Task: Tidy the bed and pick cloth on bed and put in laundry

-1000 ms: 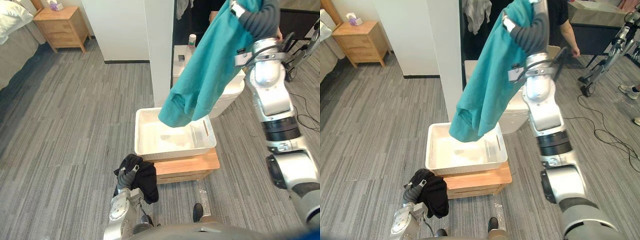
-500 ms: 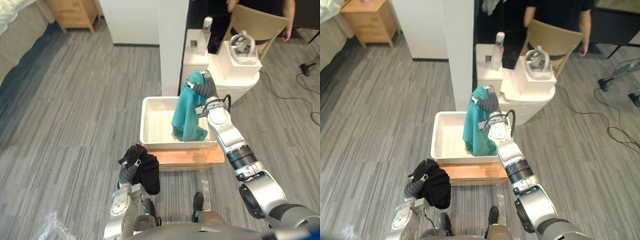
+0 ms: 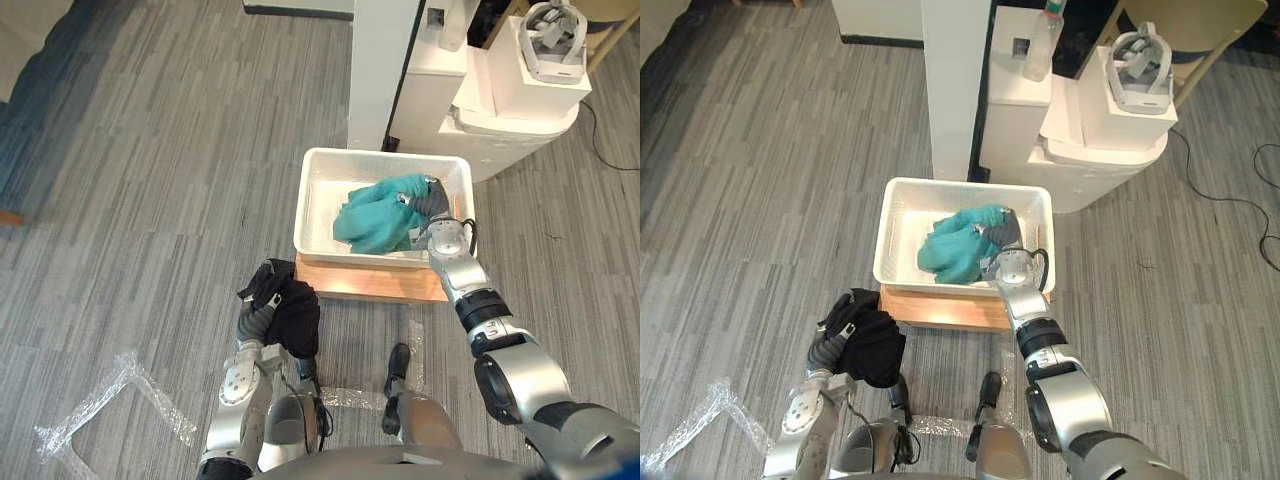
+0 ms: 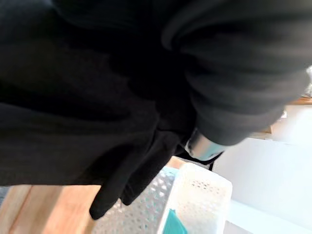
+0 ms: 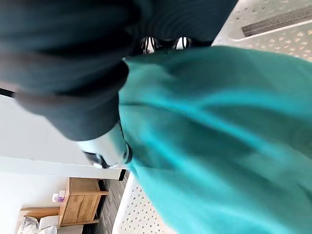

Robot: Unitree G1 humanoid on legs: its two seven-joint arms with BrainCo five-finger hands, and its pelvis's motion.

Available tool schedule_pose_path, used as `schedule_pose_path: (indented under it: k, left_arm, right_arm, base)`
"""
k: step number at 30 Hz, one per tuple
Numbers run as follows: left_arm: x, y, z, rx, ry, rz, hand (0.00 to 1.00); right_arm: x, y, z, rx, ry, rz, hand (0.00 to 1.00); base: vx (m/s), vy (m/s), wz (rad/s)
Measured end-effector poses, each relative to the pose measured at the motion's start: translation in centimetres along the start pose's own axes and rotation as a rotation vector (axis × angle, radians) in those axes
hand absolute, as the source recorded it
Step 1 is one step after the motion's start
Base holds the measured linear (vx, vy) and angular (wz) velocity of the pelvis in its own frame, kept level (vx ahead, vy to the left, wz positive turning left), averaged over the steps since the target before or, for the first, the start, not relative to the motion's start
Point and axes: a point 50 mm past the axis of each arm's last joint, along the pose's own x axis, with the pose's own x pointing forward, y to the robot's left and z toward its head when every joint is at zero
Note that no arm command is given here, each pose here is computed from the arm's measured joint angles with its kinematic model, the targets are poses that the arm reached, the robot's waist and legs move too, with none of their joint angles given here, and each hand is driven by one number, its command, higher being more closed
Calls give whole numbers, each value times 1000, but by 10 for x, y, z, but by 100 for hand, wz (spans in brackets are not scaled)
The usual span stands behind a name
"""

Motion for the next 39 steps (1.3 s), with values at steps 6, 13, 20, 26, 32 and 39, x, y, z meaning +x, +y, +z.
schedule_pose_path:
  k: [6, 13, 20, 26, 32, 39]
  left_arm:
    - [2, -5, 12, -10, -59, -18, 100]
    - [3, -8, 20, -17, -94, -32, 100]
    - [4, -11, 35, -9, -153, -55, 100]
    - [3, -13, 48, -11, -207, -74, 100]
    - [1, -19, 68, -30, -302, -101, 100]
    - [5, -24, 121, -54, -552, -94, 100]
  right_arm:
    - [2, -1, 4, 1, -4, 0, 0]
    - [-6, -22, -6, -49, -26, -49, 0]
    - [-19, -54, -20, -142, -38, -123, 0]
    - [-37, -90, -45, -373, 6, -185, 0]
    - [-56, -104, -79, -441, 119, -211, 0]
    - [-122, -121, -177, -242, 544, -294, 0]
  base:
    - [1, -1, -1]
    - [-8, -10, -9]
    - [-15, -23, -14]
    - [39, -34, -21]
    - [4, -10, -6]
    - [-15, -6, 1]
